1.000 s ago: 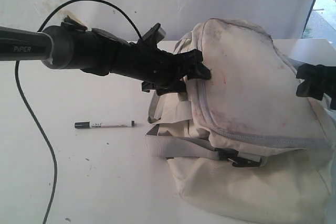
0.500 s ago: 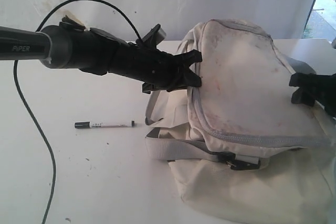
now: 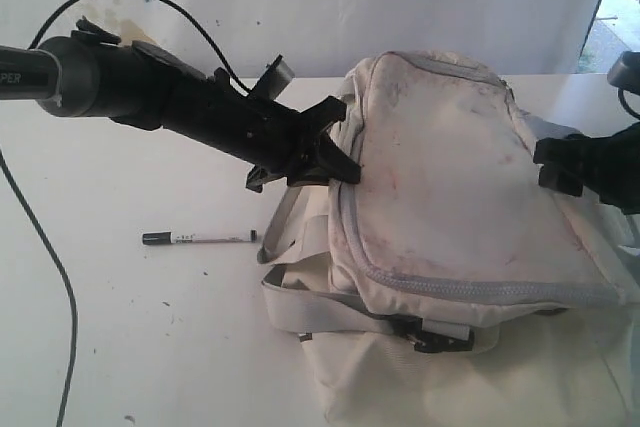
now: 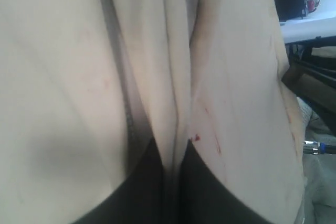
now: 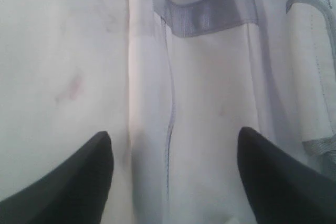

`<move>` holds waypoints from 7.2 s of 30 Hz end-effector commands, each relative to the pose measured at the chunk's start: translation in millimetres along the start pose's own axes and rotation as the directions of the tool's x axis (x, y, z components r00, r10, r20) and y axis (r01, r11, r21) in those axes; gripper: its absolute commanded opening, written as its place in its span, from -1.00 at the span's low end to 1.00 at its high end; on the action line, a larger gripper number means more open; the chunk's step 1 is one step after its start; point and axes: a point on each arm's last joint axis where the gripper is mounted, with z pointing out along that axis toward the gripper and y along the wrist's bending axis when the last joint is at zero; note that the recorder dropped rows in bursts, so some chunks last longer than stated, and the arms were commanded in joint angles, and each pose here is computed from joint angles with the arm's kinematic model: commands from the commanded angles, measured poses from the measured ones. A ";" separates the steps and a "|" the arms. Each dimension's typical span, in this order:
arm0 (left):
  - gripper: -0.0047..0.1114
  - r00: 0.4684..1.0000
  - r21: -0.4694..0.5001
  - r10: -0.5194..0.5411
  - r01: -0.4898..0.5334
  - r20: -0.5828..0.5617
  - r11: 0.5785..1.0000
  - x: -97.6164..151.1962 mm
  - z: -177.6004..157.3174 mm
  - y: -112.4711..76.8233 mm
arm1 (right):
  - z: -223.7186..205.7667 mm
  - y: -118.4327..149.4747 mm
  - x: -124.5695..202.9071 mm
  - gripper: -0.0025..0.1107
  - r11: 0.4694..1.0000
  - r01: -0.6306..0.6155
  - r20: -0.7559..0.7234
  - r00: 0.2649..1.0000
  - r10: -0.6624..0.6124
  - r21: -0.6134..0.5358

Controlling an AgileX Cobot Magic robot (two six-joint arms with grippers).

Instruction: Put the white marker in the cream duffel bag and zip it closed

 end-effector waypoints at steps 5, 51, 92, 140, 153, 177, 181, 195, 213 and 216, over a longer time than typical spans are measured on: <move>-0.92 0.999 -0.020 0.008 -0.008 -0.041 1.000 9.0 -24.7 -7.1 | 1.8 8.8 -17.6 0.15 0.968 -0.235 0.043 0.970 0.240 -0.084; -0.92 0.996 -0.023 -0.032 0.030 -0.083 0.999 21.5 -21.3 2.2 | 157.3 6.0 -100.7 -0.96 0.528 -0.805 -0.031 0.555 0.831 -0.270; -0.92 0.997 -0.041 -0.041 0.038 -0.061 0.998 19.6 -21.2 3.9 | 92.3 53.3 -92.6 -0.96 0.204 0.938 0.486 0.323 -0.812 -0.281; -0.92 0.990 -0.043 0.007 -0.013 -0.141 0.999 26.7 -22.0 4.4 | 108.8 164.4 -86.9 -0.95 0.372 0.898 0.571 0.438 -0.694 -0.237; -0.88 0.992 -0.055 0.031 -0.037 -0.121 0.998 24.7 -21.8 5.8 | 99.4 153.2 -106.0 0.18 0.759 0.587 0.421 0.787 -0.452 -0.282; 0.33 0.985 -0.157 0.163 -0.169 -0.050 0.973 7.6 -83.1 -7.5 | 60.8 143.0 -98.4 0.18 0.912 0.181 -0.152 0.956 -0.251 -0.369; 0.33 0.963 -0.256 0.257 -0.269 -0.079 0.928 0.6 -96.9 -22.7 | 47.7 135.5 -107.2 0.13 0.904 0.154 -0.236 0.935 -0.264 -0.400; 0.33 0.814 -0.191 0.474 -0.434 0.336 0.881 -42.8 -89.5 -67.7 | 34.6 63.7 -126.7 0.04 0.945 0.072 -0.364 0.911 -0.193 -0.320; -0.02 0.849 0.009 0.121 -0.147 0.515 0.989 -69.1 -34.2 -55.9 | 36.1 48.9 -132.1 0.01 0.963 0.089 -0.336 0.925 -0.174 -0.254; -0.02 0.853 0.002 0.123 -0.144 0.508 0.990 -68.5 -21.8 -54.7 | 36.5 47.2 -132.2 0.01 0.966 0.102 -0.335 0.925 -0.180 -0.239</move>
